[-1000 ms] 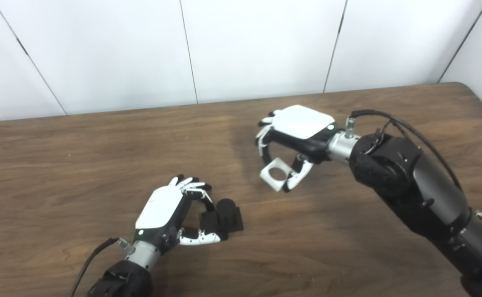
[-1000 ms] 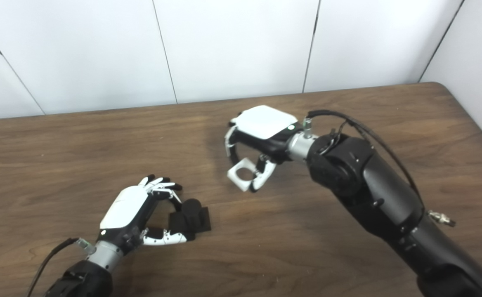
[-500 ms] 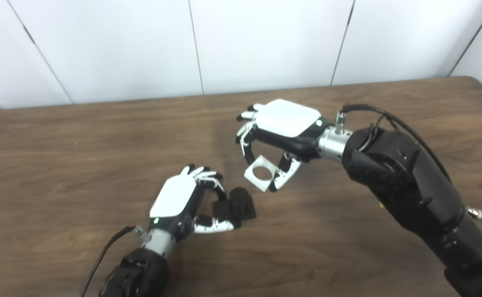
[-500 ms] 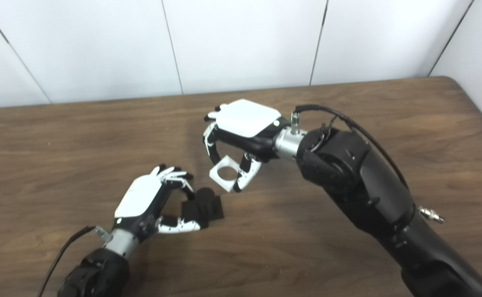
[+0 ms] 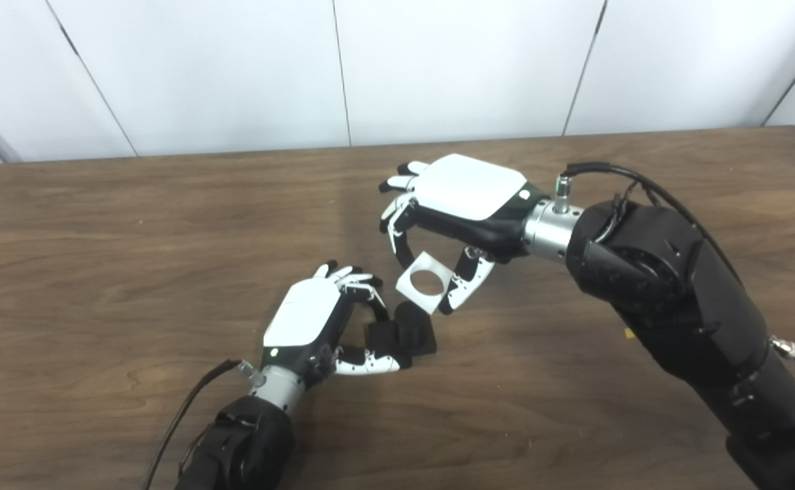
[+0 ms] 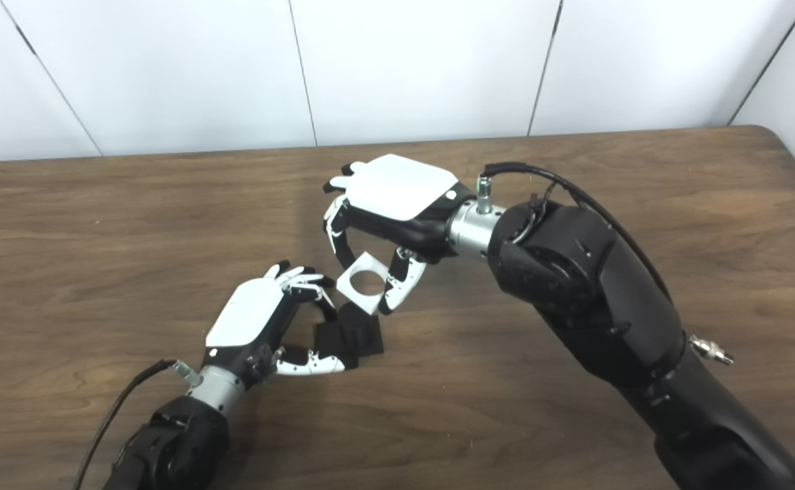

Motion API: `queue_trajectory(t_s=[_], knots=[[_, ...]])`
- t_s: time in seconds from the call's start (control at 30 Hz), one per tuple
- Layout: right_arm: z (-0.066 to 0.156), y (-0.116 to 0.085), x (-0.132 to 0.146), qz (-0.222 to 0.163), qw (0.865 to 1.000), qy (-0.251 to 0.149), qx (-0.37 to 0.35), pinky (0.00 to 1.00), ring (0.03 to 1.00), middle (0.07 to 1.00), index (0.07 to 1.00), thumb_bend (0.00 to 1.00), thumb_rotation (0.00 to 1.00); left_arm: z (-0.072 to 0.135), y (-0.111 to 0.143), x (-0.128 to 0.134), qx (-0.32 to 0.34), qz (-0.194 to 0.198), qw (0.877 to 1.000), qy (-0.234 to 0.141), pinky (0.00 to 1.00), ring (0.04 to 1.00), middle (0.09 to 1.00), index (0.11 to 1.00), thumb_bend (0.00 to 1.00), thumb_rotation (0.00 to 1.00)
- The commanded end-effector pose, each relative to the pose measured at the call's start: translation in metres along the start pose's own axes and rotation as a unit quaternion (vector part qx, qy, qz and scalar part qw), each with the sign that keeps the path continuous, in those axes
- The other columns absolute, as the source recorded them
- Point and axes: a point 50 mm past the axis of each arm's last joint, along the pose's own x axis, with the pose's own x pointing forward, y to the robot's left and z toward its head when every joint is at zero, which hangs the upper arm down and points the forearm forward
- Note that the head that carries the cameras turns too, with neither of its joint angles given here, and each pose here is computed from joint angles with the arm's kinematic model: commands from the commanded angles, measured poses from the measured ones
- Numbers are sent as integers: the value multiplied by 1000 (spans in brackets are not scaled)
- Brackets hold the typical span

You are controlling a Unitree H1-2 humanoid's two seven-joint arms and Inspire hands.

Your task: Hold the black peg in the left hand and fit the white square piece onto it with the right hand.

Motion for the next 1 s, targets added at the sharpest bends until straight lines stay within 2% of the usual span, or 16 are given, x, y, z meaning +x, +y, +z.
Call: queue_trajectory(t_s=[0.0, 0.4, 0.97], knots=[[5, -16, 3, -19, 1000, -15, -17, 1000, 948, 786, 484, 523, 137, -3, -22, -4, -1, -55, 998, 11, 1000, 906, 794, 485, 519, 53], [7, 1, 9, 3, 1000, -11, -8, 947, 935, 773, 484, 524, 135, -4, -20, -5, 0, -57, 998, 12, 1000, 908, 794, 486, 519, 52], [6, 11, 15, -6, 1000, -11, 2, 943, 935, 768, 484, 523, 135, -4, -18, -8, 2, -56, 998, 15, 1000, 907, 795, 487, 519, 52]])
